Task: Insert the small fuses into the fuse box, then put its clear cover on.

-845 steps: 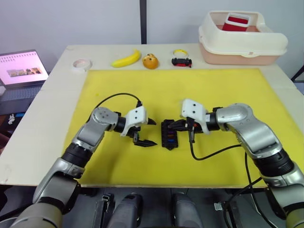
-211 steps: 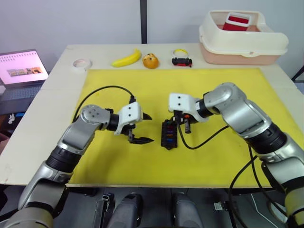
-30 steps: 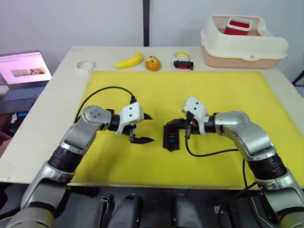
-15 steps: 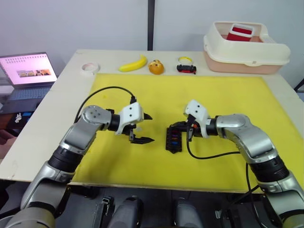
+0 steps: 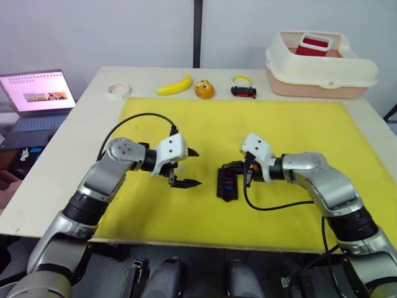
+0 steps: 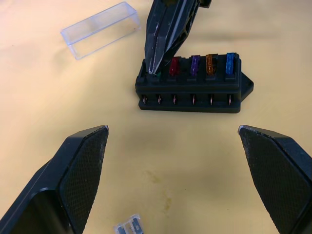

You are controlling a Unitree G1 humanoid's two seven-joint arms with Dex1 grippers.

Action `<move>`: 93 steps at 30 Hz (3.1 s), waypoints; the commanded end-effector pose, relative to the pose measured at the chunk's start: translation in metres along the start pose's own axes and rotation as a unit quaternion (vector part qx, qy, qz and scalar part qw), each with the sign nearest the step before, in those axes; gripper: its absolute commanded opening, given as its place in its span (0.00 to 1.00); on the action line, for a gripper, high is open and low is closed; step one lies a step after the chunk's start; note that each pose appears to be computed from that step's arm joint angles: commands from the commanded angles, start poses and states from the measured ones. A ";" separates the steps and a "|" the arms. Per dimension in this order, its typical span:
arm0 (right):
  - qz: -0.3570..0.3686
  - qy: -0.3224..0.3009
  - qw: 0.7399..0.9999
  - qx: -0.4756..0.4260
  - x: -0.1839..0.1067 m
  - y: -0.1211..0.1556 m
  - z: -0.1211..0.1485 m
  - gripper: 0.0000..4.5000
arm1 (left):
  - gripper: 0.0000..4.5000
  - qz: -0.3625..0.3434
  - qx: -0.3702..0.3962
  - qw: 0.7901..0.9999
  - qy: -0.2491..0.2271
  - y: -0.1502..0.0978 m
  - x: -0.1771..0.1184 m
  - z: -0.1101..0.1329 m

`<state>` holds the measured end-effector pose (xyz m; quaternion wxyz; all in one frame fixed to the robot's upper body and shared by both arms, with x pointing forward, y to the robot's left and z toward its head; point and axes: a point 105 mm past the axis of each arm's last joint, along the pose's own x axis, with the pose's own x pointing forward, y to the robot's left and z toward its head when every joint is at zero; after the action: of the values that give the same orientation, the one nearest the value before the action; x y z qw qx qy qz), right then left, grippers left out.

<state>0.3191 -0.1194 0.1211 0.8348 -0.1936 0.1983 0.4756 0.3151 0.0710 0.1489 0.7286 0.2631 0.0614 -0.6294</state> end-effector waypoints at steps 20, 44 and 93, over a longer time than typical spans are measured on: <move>-0.022 -0.135 0.990 -0.022 -0.058 -0.005 0.077 0.01 | 1.00 0.020 0.000 0.999 -0.040 0.008 -0.019 0.023; -0.101 0.105 0.978 -0.151 -0.167 -0.027 -0.011 0.98 | 1.00 0.110 -0.125 0.979 0.115 0.014 -0.165 -0.053; 0.009 -0.051 0.967 -0.249 -0.080 0.046 0.093 0.98 | 1.00 -0.146 -0.498 0.855 -0.005 0.017 -0.018 -0.062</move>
<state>0.2598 -0.1120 0.2265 0.7694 -0.3542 0.0556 0.5287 0.3482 0.1275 0.1183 0.6801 -0.1552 0.3826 -0.6058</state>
